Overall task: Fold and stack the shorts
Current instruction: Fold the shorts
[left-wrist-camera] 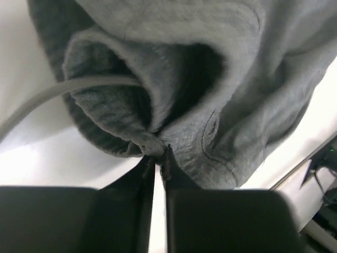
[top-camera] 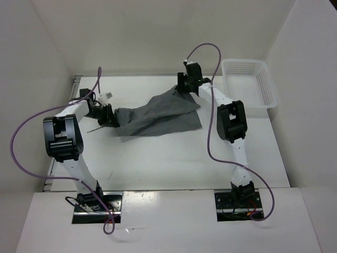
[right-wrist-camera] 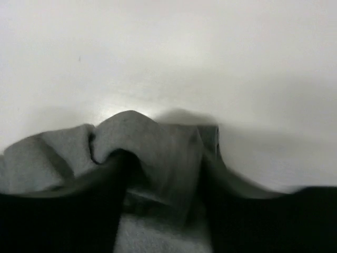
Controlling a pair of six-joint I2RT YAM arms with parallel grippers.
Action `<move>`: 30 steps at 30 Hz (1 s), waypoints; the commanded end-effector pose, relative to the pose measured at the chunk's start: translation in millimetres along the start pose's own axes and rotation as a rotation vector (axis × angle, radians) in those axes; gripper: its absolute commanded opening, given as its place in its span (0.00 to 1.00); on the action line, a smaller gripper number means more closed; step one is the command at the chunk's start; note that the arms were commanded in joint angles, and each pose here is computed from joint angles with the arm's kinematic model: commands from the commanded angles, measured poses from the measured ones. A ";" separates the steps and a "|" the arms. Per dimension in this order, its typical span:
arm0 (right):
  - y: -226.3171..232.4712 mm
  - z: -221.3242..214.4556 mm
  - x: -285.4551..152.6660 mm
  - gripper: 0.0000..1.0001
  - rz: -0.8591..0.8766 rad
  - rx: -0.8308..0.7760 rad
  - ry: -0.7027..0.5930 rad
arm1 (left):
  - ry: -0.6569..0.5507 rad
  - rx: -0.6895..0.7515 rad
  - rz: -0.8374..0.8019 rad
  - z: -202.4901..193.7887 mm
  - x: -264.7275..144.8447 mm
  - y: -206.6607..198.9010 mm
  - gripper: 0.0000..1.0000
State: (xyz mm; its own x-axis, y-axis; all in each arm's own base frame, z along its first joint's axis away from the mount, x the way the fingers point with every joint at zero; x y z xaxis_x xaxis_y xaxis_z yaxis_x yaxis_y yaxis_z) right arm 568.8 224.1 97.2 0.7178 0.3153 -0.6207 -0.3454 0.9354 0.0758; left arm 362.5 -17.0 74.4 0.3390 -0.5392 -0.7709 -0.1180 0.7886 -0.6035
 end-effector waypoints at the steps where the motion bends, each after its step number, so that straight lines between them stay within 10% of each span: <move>1: 1.3 39.5 -11.0 0.71 -0.089 -0.037 -0.095 | -0.013 0.067 -0.159 15.7 5.0 -32.1 0.16; 4: -2.7 49.6 -27.7 0.85 -0.121 -0.035 -0.117 | -0.040 0.072 -0.042 22.6 4.9 -15.6 0.52; 9: -13.2 47.1 -49.7 0.88 -0.160 -0.051 -0.109 | -0.096 0.098 0.053 28.5 -10.4 -11.5 0.70; 17: -38.1 11.1 -92.0 0.83 -0.197 -0.063 -0.031 | -0.226 0.174 0.135 43.6 -69.5 -44.8 0.80; 23: -62.8 -20.5 -99.1 0.59 -0.175 0.006 0.033 | -0.075 0.146 0.112 -11.3 -59.8 -55.2 0.80; 30: -91.3 -46.4 -74.4 0.58 -0.269 0.142 0.089 | 0.001 0.127 0.087 -36.8 -40.9 -49.4 0.81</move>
State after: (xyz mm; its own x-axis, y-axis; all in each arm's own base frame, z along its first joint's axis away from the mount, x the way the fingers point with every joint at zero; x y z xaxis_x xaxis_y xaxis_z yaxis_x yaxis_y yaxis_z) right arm 513.1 111.7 108.3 0.7107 0.1001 -0.6963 -0.1400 0.9901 -0.0006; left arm 326.6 -42.3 131.9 0.3569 -0.4505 -0.8183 -0.0225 0.8716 -0.4897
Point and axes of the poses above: each gripper's point midway between its finger pads, its own x axis out along the fingers, its own y axis along the line the jaws close on, z = x × y, the point moved 2 cm from there along -x, back along the fingers, and after that the axes turned 11 degrees about -x, right-handed, at the moved point
